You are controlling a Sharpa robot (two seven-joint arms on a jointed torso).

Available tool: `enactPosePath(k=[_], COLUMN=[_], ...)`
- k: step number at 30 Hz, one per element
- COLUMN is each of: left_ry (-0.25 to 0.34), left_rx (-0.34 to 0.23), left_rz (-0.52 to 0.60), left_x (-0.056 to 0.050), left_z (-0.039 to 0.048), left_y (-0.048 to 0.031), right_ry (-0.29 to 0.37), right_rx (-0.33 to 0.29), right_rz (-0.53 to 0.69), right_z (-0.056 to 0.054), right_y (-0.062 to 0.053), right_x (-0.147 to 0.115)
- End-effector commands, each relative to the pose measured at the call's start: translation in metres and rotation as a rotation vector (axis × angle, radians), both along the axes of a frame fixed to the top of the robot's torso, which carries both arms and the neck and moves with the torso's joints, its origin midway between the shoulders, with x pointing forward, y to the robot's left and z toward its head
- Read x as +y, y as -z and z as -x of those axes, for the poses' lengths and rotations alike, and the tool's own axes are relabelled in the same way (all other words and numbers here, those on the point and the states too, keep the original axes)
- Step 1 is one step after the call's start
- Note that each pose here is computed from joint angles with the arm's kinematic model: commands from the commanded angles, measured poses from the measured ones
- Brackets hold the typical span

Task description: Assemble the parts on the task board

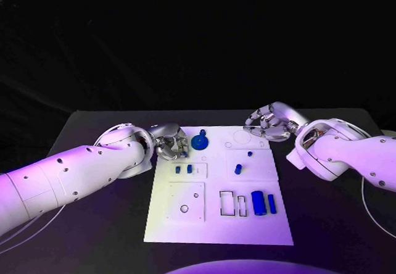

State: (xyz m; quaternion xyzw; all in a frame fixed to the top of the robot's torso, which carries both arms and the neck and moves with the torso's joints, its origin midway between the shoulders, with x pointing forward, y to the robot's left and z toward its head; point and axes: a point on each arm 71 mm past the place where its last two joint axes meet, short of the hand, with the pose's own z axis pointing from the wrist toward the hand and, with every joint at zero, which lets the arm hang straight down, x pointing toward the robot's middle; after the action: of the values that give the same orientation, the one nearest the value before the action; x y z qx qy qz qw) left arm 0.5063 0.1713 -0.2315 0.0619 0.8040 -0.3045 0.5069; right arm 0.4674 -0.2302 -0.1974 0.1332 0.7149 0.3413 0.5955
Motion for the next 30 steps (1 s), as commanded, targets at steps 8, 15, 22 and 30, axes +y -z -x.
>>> enactPosePath(k=[8, 15, 22, 30], left_ry=[0.038, 0.035, 0.025, 0.021], left_rx=[0.023, 0.028, 0.038, 0.041], left_rz=[0.001, 0.001, -0.016, -0.036], left_x=[-0.0060, -0.0051, -0.0031, -0.0029], left_z=[0.0037, 0.0039, 0.0038, 0.0035], left_y=[0.0010, 0.0015, 0.0030, 0.0043], right_ry=[-0.019, -0.018, -0.016, -0.015], right_rx=[-0.015, -0.015, -0.014, -0.011], right_rz=[0.017, 0.017, 0.017, 0.015], right_z=[0.0006, 0.0008, 0.0009, 0.0011], right_y=[-0.0004, -0.0004, -0.0004, -0.0004], right_x=[0.0017, 0.0016, 0.0009, 0.0007])
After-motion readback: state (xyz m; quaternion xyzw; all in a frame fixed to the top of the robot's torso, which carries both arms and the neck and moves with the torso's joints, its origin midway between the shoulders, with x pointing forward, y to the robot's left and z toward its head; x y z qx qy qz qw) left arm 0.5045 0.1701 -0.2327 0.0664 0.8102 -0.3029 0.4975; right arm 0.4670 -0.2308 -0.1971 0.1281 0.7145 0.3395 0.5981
